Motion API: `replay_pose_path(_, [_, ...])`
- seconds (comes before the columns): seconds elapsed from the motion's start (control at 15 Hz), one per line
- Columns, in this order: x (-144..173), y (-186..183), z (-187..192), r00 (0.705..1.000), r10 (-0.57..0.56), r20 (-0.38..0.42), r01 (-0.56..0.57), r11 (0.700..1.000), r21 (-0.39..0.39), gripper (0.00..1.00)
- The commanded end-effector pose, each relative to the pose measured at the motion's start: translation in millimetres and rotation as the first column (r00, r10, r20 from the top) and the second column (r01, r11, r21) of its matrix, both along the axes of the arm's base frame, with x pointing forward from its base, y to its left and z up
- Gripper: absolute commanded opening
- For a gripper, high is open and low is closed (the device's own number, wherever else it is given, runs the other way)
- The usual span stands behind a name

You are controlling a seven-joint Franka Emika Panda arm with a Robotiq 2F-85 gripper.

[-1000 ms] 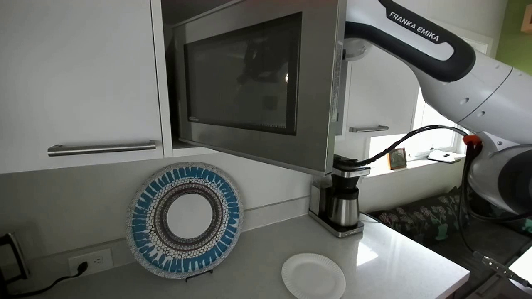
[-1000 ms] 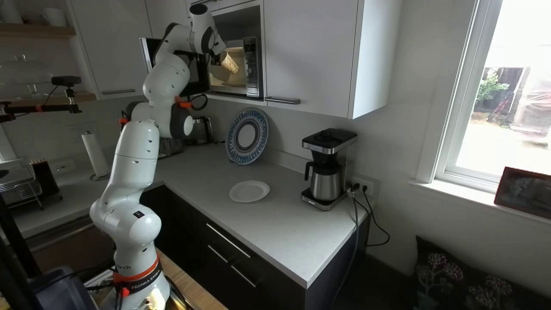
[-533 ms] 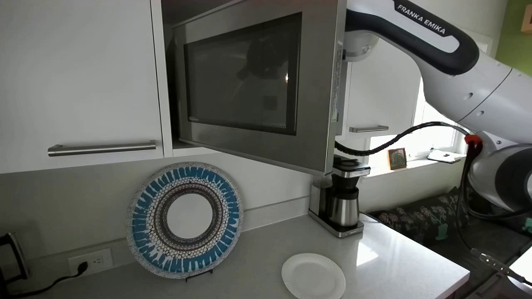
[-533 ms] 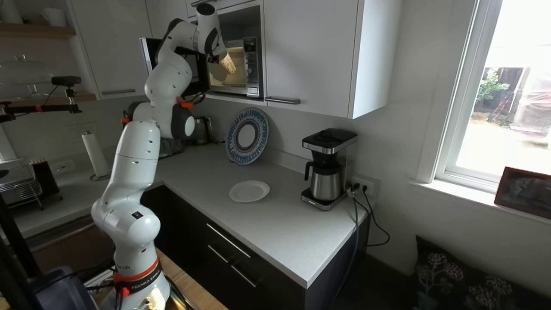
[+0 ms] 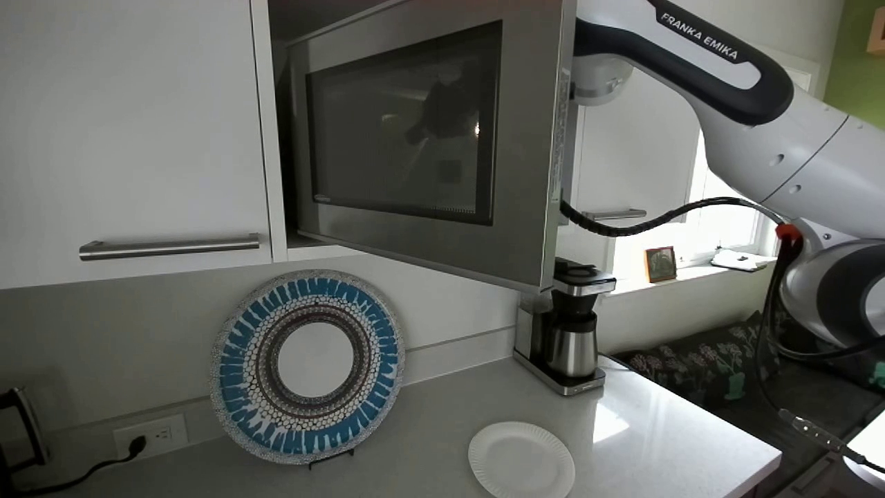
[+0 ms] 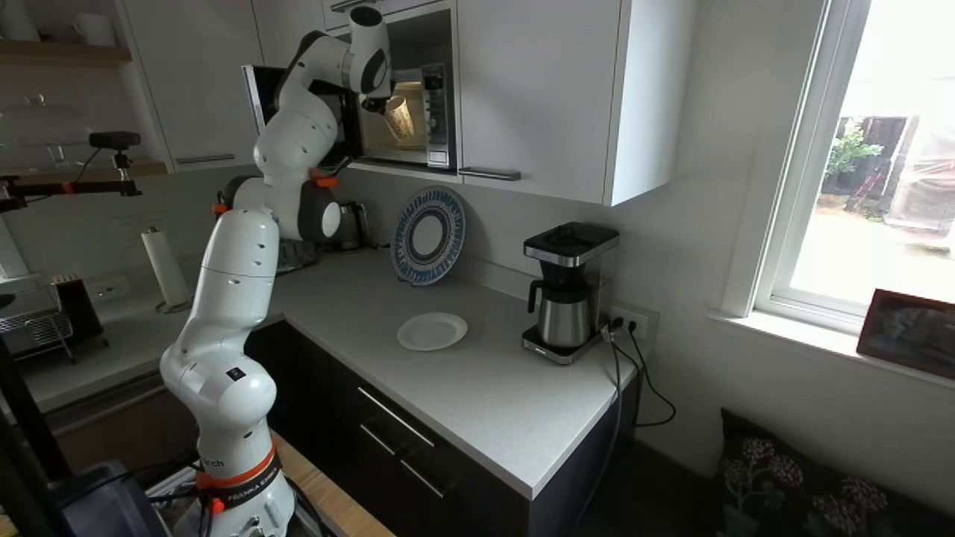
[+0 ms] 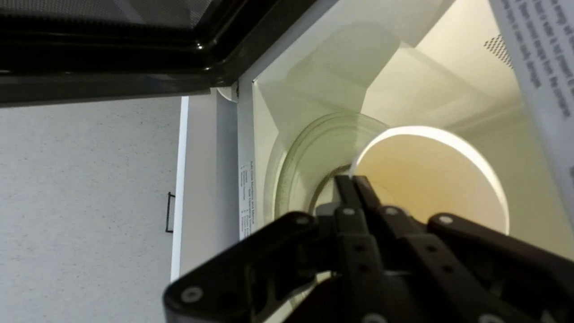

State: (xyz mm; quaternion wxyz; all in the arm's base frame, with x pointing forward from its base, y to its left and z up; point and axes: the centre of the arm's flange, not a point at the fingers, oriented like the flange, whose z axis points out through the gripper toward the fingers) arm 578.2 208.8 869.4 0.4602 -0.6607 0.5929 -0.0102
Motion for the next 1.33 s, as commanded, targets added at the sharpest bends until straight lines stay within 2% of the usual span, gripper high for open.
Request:
replay_pose_path(0.0, [0.7, -0.6, -0.8, 1.000, -0.002, -0.004, 0.002, 1.000, 0.000, 0.04])
replay_pose_path(0.27, [0.7, -0.2, -0.9, 1.000, -0.001, -0.003, 0.001, 1.000, -0.001, 0.01])
replay_pose_path(0.6, [6.5, -0.8, 6.6, 0.990, -0.030, -0.141, 0.050, 0.988, 0.145, 0.01])
replay_pose_path(0.8, [10.5, -1.3, 7.7, 0.973, -0.089, -0.215, 0.130, 0.973, 0.188, 0.01])
replay_pose_path(1.07, [19.7, -4.7, 4.2, 0.944, -0.166, -0.286, 0.228, 0.952, 0.202, 0.01])
replay_pose_path(1.27, [28.4, -6.9, 3.7, 0.932, -0.203, -0.299, 0.265, 0.947, 0.183, 0.01])
